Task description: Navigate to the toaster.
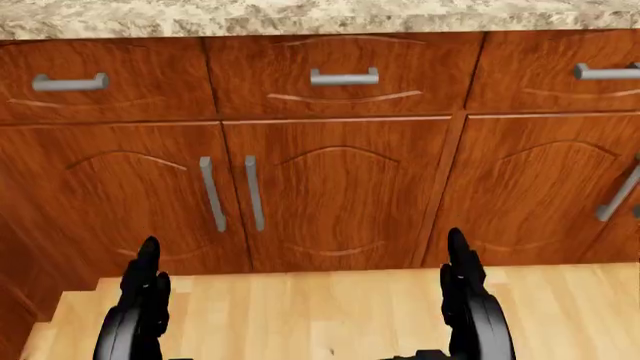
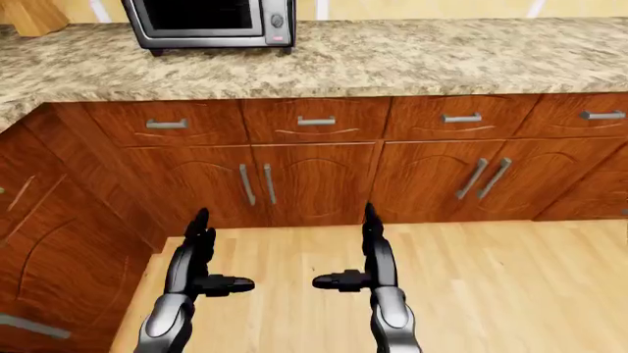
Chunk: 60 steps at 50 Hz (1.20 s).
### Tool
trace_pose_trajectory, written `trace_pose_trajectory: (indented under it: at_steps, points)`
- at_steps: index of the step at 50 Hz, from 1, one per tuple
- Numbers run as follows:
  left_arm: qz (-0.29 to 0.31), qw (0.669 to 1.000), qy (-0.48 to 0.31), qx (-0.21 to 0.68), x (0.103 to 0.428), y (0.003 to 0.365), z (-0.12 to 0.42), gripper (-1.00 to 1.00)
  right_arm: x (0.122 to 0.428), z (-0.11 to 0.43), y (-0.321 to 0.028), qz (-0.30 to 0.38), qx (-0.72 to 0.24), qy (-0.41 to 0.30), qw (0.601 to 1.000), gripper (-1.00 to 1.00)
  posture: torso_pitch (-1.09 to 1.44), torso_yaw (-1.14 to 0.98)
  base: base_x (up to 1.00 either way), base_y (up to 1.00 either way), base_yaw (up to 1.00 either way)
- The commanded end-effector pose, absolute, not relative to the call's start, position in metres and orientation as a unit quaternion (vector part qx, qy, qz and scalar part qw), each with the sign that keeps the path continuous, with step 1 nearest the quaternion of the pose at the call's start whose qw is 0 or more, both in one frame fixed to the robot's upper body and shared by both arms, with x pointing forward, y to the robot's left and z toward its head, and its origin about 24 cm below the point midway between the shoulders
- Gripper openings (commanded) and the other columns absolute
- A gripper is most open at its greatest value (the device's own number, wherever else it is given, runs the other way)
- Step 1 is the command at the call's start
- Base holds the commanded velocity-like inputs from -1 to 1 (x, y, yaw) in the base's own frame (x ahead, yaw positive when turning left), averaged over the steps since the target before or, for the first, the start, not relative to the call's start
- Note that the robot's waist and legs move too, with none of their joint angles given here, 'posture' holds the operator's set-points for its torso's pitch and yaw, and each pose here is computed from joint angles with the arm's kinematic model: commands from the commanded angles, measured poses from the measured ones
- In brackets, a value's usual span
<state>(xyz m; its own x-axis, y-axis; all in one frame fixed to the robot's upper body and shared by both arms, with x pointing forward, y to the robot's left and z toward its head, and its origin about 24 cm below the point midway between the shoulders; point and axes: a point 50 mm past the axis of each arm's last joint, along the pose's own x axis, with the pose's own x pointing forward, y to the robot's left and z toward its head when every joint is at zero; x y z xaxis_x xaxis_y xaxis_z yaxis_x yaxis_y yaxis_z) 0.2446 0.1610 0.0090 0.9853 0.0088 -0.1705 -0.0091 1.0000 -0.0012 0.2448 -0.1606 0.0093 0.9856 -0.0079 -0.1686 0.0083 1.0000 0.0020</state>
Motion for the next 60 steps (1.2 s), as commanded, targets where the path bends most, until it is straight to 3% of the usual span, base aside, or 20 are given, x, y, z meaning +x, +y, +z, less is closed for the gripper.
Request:
trace_pose_trajectory:
  at_steps: [1, 15, 17, 20, 32, 42, 60]
  points:
    - [0.001, 1.000, 0.000, 0.002, 0.254, 0.160, 0.040, 1.00, 0.253, 0.041, -0.160, 0.000, -0.001, 0.001, 1.000, 1.00, 0.00, 0.00, 0.00, 0.00, 0.00]
    - [0.002, 1.000, -0.014, -0.026, 0.253, 0.166, 0.049, 1.00, 0.254, 0.043, -0.160, -0.001, 0.000, -0.001, 1.000, 1.00, 0.00, 0.00, 0.00, 0.00, 0.00]
    - [0.001, 1.000, -0.030, 0.001, 0.252, 0.167, 0.057, 1.00, 0.256, 0.052, -0.162, -0.001, 0.013, -0.001, 1.000, 1.00, 0.00, 0.00, 0.00, 0.00, 0.00]
    - [0.041, 0.998, -0.053, -0.001, 0.254, 0.183, 0.083, 1.00, 0.254, 0.091, -0.176, -0.031, 0.018, -0.044, 0.998, 1.00, 0.00, 0.00, 0.00, 0.00, 0.00]
    - [0.063, 0.982, -0.171, 0.039, 0.203, 0.186, 0.202, 1.00, 0.200, 0.217, -0.187, -0.034, 0.039, -0.153, 0.987, 1.00, 0.00, 0.00, 0.00, 0.00, 0.00]
    - [0.082, 0.966, -0.243, 0.043, 0.178, 0.205, 0.263, 1.00, 0.164, 0.288, -0.197, -0.026, 0.040, -0.223, 0.974, 1.00, 0.00, 0.00, 0.00, 0.00, 0.00]
    - [0.084, 0.962, -0.257, 0.047, 0.167, 0.206, 0.277, 1.00, 0.159, 0.296, -0.194, -0.008, 0.035, -0.227, 0.973, 1.00, 0.00, 0.00, 0.00, 0.00, 0.00]
